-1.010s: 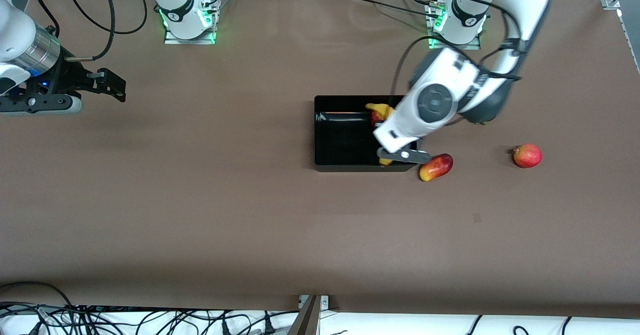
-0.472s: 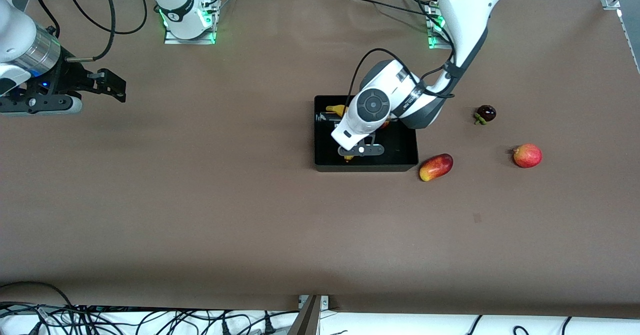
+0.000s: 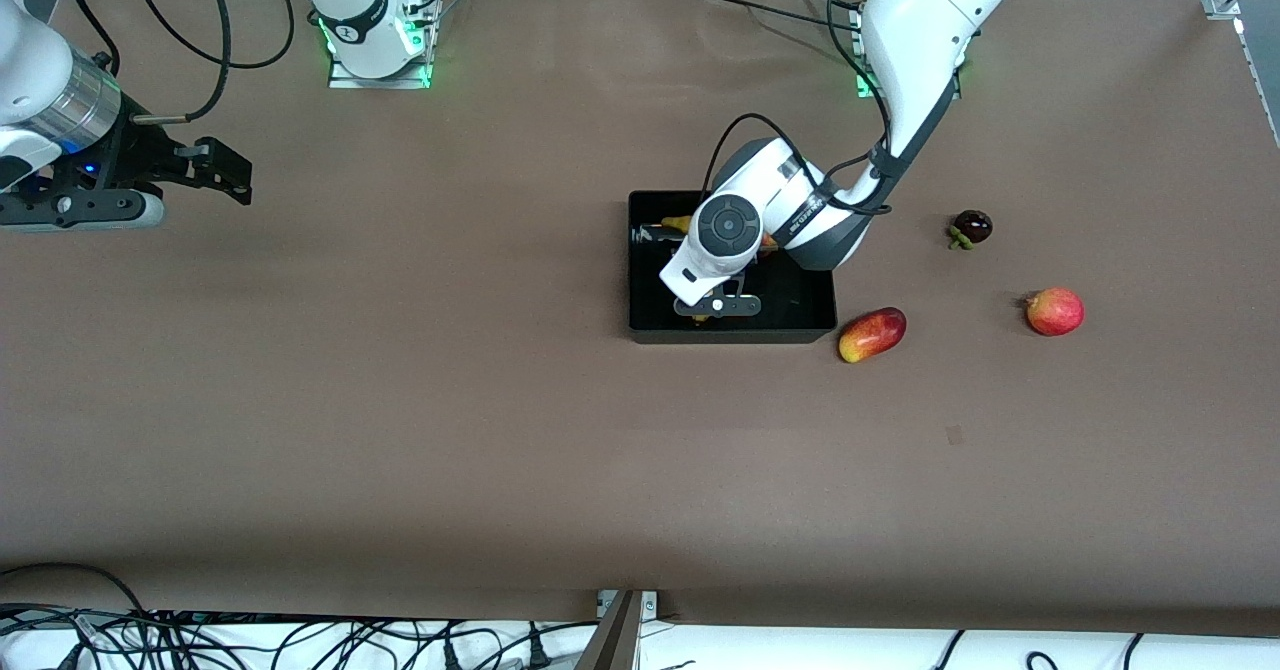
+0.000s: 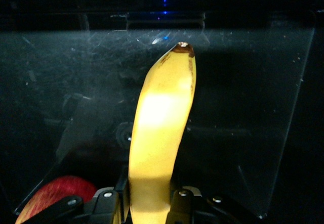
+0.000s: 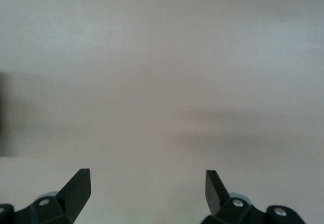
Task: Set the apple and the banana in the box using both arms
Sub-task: 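Open the left gripper to release the banana in the box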
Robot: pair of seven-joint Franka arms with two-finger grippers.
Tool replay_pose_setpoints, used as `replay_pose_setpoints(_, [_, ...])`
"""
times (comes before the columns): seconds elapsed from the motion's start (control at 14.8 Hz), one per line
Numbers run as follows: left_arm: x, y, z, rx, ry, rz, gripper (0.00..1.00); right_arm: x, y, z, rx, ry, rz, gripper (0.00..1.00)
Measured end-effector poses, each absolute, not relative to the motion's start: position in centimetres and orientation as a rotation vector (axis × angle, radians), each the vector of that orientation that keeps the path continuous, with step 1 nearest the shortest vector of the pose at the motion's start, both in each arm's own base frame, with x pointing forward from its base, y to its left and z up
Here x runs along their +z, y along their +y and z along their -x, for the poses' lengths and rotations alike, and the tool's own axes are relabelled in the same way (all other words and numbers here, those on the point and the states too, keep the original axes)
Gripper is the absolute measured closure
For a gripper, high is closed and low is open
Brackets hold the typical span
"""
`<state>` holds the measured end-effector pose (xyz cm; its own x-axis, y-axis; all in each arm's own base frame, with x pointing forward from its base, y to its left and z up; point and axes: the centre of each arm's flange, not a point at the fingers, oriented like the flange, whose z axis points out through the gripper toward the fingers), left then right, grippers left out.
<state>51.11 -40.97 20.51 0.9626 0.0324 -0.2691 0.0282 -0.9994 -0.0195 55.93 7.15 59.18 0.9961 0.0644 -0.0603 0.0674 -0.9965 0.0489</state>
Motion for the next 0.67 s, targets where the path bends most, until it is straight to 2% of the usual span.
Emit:
replay_pose_setpoints(0.07, [20.4,-40.9,-51.3,0.418,-0.055,3.098,0.62,59.2,7.1,-55.9,-0.090,0.102,-3.088,0.00])
replay_pose_setpoints(0.27, [21.9,-40.0,-53.0,0.380,-0.092,3.115,0.40,59.2,7.1,-55.9,-0.089,0.101,-3.088,0.00])
replay_pose_setpoints(0.34, [23.4,-39.2,-54.2,0.354,-0.123,3.125,0.27,59.2,7.1,-55.9,-0.089,0.101,-3.088,0.00])
replay_pose_setpoints(0.54, [30.7,-35.0,-58.0,0.273,-0.233,3.131,0.01,59.2,7.2,-56.0,-0.089,0.101,-3.088,0.00])
replay_pose_setpoints(0.67, [36.6,-32.0,-59.3,0.269,-0.268,3.099,0.00,59.2,7.2,-56.0,-0.088,0.100,-3.088,0.00])
